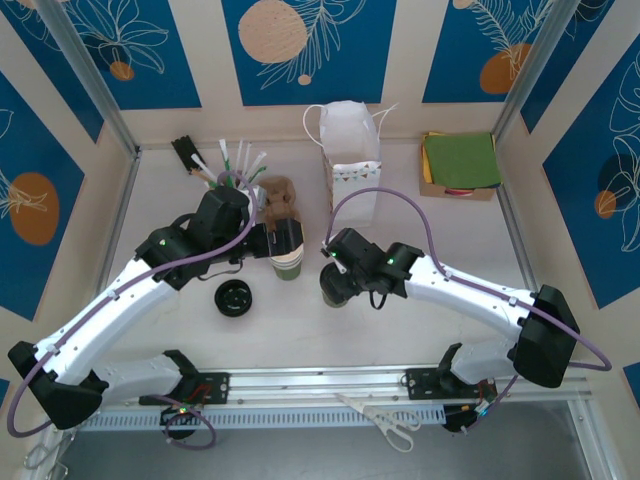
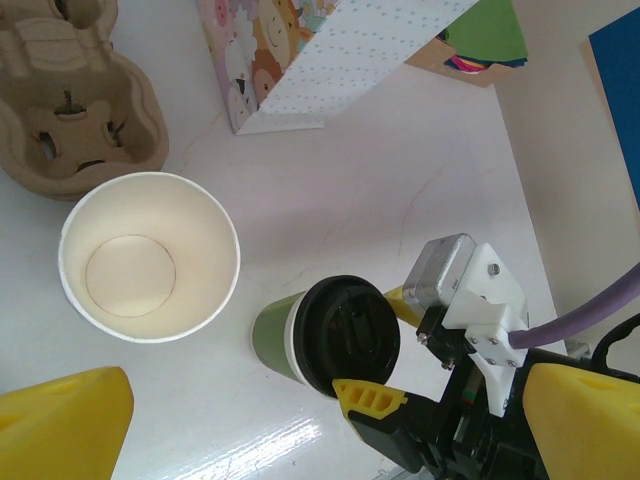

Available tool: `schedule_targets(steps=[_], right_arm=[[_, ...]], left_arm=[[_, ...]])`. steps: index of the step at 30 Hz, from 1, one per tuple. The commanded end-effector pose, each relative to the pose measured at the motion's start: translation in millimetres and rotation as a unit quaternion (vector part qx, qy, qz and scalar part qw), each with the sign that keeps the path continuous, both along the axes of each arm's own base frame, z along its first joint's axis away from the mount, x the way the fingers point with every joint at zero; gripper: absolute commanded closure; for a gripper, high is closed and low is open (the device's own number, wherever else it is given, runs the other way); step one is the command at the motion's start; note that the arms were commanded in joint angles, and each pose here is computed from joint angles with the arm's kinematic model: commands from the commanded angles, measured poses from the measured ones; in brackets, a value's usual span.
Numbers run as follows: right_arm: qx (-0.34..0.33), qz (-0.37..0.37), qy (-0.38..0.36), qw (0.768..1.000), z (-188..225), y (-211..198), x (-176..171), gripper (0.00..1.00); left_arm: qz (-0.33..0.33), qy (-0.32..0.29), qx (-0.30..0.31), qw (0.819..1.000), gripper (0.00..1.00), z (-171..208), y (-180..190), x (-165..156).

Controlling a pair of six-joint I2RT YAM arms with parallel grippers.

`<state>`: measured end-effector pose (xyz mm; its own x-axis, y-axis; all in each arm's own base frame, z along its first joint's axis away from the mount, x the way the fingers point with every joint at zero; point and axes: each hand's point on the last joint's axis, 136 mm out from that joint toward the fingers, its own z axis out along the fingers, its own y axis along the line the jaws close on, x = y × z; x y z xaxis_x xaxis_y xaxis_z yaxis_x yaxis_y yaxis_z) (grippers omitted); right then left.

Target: Pack the takeout coffee

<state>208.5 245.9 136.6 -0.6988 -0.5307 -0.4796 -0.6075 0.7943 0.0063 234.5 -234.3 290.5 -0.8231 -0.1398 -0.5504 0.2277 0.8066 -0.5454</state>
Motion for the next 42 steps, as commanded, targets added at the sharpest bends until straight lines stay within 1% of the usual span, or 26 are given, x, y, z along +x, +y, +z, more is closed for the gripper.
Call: schedule_targets(steps=[1,8,23,28,42], right_arm=[[-0.012,0.0,0.013,1.0,-8,-3,-6,0.32],[-0.007,0.0,0.01,1.0,-3,-2,-5,0.31],[0.02,-0.002,-0.009,1.0,20,0,-2,0.32],[0.025,0.009,-0.005,1.0,19,3,-5,0.32],[0.013,0.022,0.011,1.0,5,7,-9,0.32]], left_arm=[[-0.014,-0.001,-0.002,1.0,0.0,6,-2,-7],[-0.014,0.0,-0.002,1.0,0.0,5,-2,-7],[-0.02,0.006,-0.004,1.0,0.0,2,-5,-10],[-0.026,0.018,0.0,1.0,0.0,-7,-7,-15],[-0.026,0.017,0.003,1.0,0.0,-8,-7,-15]])
